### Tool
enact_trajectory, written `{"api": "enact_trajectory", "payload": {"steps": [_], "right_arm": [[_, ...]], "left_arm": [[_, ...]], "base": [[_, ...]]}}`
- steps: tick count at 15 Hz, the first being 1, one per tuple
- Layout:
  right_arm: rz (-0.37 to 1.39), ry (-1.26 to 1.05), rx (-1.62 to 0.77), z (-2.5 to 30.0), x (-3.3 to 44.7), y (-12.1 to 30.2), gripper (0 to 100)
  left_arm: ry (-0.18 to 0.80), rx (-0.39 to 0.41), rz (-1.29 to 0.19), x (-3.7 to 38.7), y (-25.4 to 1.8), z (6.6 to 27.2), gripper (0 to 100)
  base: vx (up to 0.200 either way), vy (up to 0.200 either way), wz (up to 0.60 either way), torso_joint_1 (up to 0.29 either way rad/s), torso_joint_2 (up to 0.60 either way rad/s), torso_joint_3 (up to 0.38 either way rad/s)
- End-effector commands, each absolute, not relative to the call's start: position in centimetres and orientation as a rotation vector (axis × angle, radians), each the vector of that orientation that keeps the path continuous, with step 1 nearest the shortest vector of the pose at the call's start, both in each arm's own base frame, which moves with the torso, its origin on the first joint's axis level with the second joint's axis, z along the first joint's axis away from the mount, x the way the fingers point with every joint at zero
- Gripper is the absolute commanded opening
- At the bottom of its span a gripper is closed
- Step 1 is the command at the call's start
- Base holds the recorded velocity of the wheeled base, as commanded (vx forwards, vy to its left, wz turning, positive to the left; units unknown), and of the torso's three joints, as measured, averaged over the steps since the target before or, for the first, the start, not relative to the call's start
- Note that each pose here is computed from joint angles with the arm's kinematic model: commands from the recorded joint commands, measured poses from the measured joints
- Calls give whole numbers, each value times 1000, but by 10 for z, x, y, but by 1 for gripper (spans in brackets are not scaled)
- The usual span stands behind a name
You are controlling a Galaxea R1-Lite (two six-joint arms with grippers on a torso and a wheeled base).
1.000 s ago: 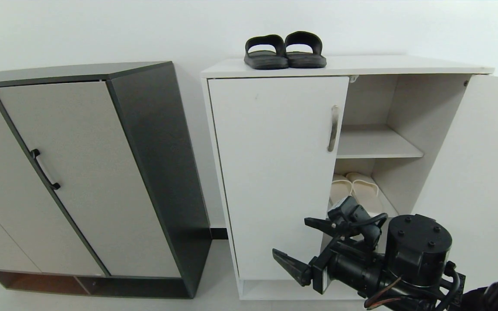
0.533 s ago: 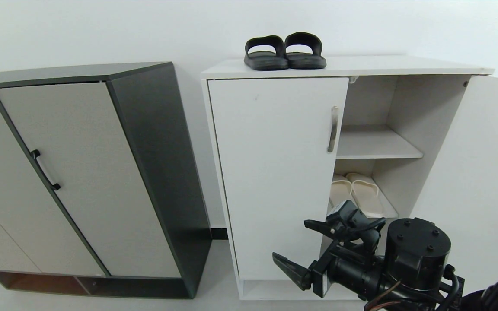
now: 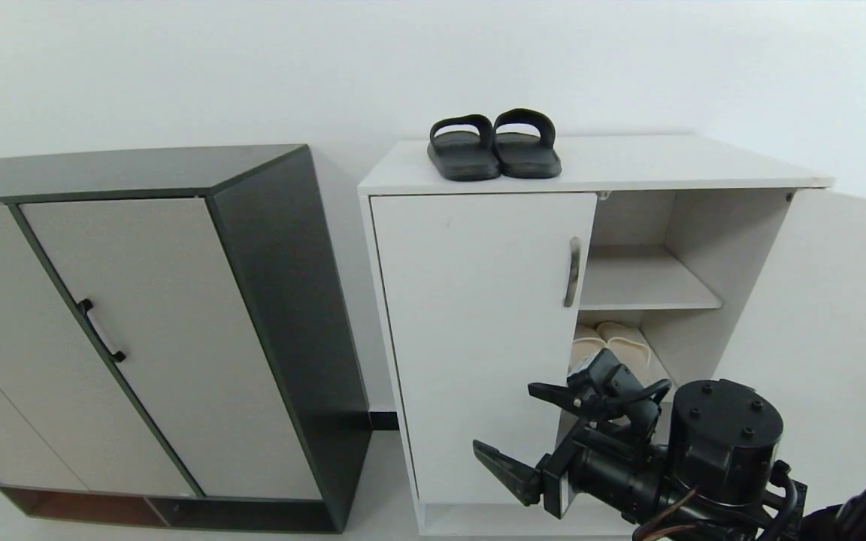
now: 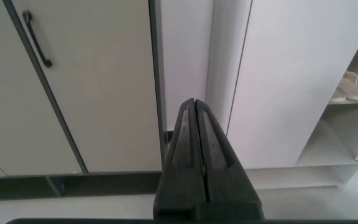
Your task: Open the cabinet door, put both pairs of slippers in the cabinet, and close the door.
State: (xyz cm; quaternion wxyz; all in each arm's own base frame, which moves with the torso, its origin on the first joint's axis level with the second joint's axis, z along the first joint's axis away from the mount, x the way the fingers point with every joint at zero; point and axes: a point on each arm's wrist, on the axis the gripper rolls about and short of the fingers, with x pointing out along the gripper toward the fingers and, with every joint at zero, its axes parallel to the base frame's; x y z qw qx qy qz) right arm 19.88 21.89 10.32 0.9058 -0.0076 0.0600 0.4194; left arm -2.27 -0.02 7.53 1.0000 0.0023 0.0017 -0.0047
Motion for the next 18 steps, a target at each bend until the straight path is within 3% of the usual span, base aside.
{"api": "enact_trajectory", "payload": {"steps": [1,18], "right_arm": [[868,128,-18,102,198,220,100],[868,131,-19,102,197,218,100]], "left_arm": [[3,5,-9,-23,0,75,0],[5,5,-9,-23,0,75,0]], "base": [[0,0,0,139,-466,-339],[0,0,0,186,-494,-311]]}}
